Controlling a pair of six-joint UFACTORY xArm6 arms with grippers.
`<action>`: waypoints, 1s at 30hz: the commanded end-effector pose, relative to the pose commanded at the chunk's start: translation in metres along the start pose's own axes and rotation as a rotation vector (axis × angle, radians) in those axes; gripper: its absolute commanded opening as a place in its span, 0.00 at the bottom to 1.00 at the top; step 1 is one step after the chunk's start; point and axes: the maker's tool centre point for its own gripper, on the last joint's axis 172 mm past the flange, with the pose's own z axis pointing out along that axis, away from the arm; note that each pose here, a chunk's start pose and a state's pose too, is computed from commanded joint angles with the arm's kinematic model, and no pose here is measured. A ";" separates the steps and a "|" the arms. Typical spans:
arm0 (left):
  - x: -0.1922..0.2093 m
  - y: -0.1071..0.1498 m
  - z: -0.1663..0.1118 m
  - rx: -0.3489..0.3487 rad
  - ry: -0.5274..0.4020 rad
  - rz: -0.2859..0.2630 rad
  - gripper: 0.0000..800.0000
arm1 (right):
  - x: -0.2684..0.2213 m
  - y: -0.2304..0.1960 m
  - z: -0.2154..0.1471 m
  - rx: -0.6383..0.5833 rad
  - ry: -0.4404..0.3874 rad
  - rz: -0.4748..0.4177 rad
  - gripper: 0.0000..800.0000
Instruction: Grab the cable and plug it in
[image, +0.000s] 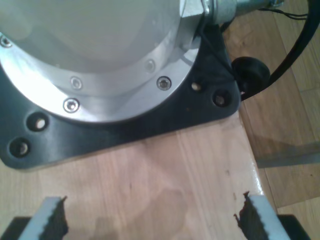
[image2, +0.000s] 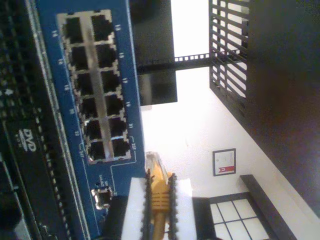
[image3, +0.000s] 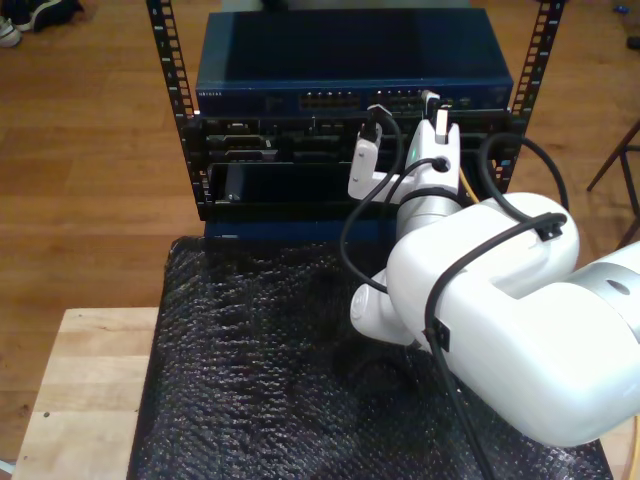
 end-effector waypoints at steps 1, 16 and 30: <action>0.000 0.000 0.000 0.000 0.000 0.000 1.00 | 0.000 0.001 0.000 -0.001 0.000 0.001 0.00; 0.000 0.000 0.000 0.000 0.000 0.000 1.00 | -0.002 -0.016 0.003 0.014 -0.004 -0.009 0.00; 0.000 0.000 0.000 0.000 -0.002 0.000 1.00 | -0.002 -0.020 0.004 0.015 -0.002 -0.063 0.00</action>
